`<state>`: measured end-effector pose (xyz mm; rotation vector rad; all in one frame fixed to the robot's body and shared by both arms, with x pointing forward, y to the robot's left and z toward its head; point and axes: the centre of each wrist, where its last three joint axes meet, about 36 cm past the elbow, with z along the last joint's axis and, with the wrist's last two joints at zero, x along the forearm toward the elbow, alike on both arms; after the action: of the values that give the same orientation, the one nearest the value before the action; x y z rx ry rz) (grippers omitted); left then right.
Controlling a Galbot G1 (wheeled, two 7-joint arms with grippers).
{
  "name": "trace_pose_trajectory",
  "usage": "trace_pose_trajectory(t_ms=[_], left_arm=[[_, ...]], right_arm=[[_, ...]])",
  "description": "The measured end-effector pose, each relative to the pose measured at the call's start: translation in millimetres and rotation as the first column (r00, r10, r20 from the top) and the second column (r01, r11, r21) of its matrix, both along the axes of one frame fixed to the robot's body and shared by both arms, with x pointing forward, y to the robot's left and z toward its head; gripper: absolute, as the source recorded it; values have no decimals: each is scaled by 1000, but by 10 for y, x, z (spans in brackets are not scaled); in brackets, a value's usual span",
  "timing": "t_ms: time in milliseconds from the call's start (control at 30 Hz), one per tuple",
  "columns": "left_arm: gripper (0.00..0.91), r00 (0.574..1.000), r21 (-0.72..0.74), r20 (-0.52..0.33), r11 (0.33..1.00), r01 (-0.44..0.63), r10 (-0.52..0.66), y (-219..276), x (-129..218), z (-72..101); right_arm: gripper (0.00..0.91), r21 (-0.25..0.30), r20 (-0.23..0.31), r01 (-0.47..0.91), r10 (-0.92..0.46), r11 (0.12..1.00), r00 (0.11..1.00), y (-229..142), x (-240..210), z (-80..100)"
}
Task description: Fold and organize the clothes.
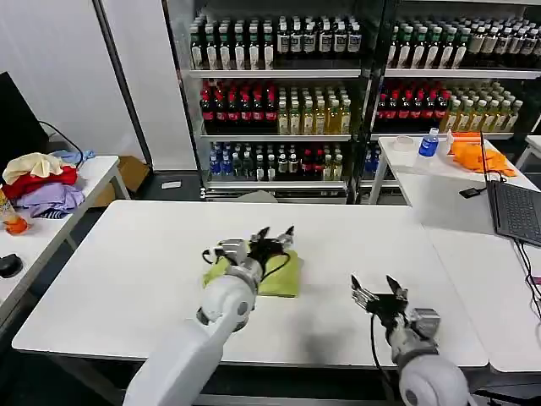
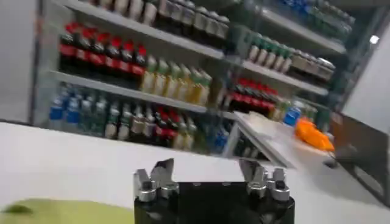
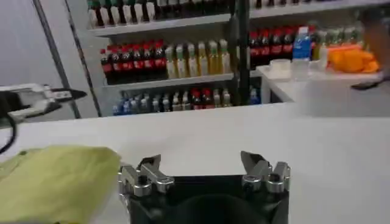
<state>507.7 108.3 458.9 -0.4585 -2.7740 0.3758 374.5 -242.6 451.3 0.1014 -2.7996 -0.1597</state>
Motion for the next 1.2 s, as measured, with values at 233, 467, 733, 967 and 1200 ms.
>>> trace_pose_trajectory(t_ms=[233, 467, 733, 967, 1200], left_arm=[[907, 993, 33, 18, 993, -117, 116, 549, -173, -90], [907, 980, 51, 24, 979, -199, 198, 944, -377, -139], [907, 970, 61, 24, 968, -242, 241, 1154, -535, -163], [907, 967, 70, 18, 965, -253, 252, 1217, -599, -195], [907, 966, 70, 16, 964, -258, 257, 1236, -606, -208]], right_arm=[[907, 99, -48, -38, 42, 994, 998, 356, 632, -84], [907, 185, -132, -80, 106, 979, 986, 796, 1148, -169], [10, 252, -201, -76, 129, 965, 971, 1150, 1574, -239], [0, 284, -241, -62, 134, 957, 961, 1304, 1755, -299], [0, 299, -254, -51, 131, 953, 958, 1343, 1845, -311]])
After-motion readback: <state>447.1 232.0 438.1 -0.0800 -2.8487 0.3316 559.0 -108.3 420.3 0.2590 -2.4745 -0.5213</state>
